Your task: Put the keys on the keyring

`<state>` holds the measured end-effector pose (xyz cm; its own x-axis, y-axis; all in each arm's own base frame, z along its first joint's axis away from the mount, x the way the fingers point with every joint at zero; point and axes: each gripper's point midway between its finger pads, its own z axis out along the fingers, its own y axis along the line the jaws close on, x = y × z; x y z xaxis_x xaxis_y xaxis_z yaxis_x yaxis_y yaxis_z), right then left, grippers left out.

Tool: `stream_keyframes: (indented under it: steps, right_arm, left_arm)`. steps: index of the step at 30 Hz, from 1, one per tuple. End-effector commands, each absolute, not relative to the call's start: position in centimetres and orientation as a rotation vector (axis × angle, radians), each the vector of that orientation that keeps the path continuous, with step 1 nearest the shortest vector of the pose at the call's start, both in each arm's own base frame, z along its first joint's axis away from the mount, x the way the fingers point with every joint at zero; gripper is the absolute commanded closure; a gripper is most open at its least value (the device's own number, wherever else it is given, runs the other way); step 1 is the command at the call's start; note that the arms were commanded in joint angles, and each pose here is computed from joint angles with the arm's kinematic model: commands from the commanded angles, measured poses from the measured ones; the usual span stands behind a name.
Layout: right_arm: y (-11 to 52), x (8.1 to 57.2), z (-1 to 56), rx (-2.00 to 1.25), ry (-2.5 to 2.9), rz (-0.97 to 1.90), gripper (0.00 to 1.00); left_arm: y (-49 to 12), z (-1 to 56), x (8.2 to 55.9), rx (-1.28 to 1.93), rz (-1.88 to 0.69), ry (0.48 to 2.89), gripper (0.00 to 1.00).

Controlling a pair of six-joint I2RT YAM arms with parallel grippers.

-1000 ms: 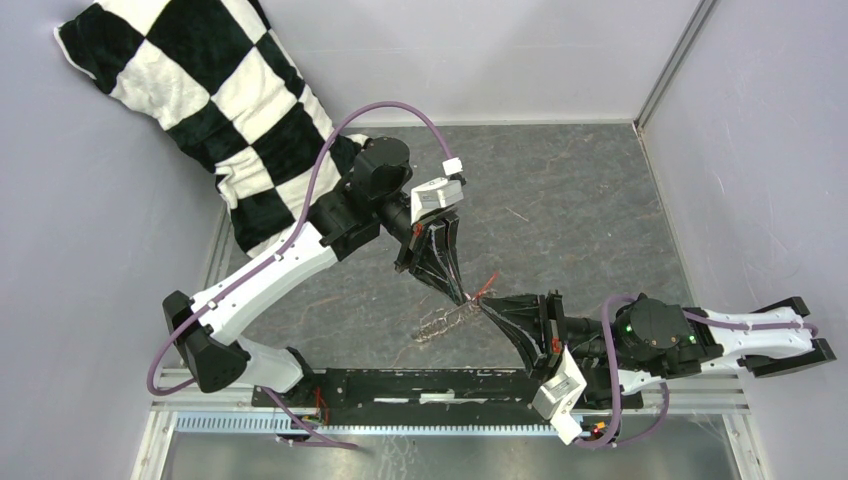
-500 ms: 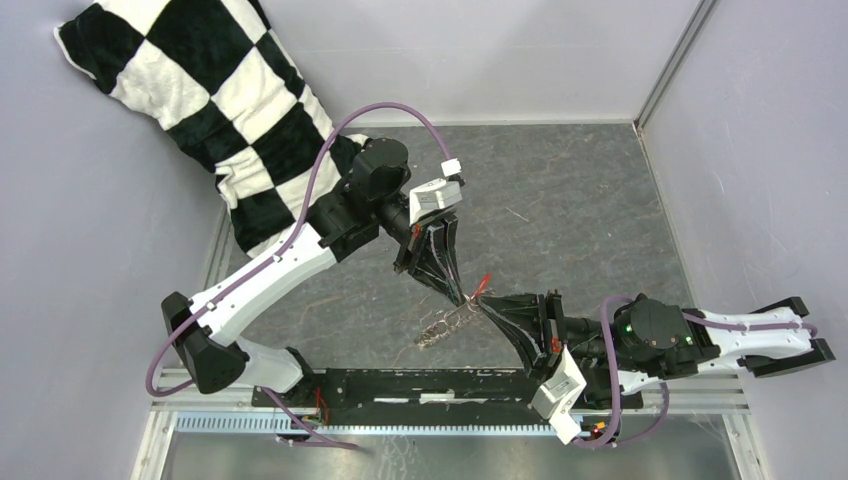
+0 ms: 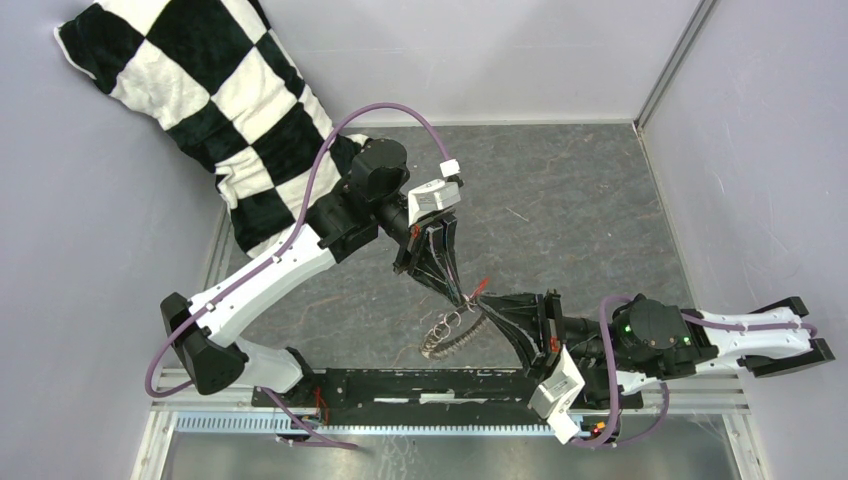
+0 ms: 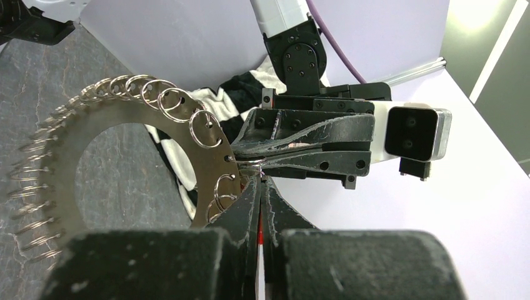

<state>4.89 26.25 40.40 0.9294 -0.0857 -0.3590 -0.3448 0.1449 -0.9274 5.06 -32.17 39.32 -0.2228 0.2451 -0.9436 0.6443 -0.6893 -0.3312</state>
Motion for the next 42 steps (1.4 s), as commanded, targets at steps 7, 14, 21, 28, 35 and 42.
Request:
stream_keyframes:
  steps: [7, 14, 21, 28, 35, 42]
  right_arm:
    - [26.8, 5.4, 40.8, -1.373, 0.382, 0.159, 0.99]
    - [26.8, 5.5, 41.5, -1.346, 0.384, 0.161, 0.99]
    - [26.5, 5.6, 42.2, -1.311, 0.390, 0.165, 0.99]
    - [26.4, 6.1, 42.0, -1.302, 0.413, 0.143, 0.99]
    - [25.9, 6.9, 42.5, -1.263, 0.447, 0.114, 0.99]
    - [25.8, 7.1, 42.5, -1.253, 0.459, 0.111, 0.99]
  left_arm:
    - [-31.2, 40.8, 4.1, 1.763, -1.983, 1.010, 0.98]
    - [-31.0, 40.9, 3.9, 1.765, -1.979, 1.002, 0.98]
    - [-30.9, 40.8, 3.8, 1.765, -1.978, 1.001, 0.98]
    - [-30.9, 40.7, 3.8, 1.765, -1.982, 1.005, 0.98]
    - [-30.9, 40.7, 3.8, 1.766, -1.983, 1.004, 0.98]
    - [-30.9, 40.6, 3.8, 1.767, -1.985, 1.005, 0.98]
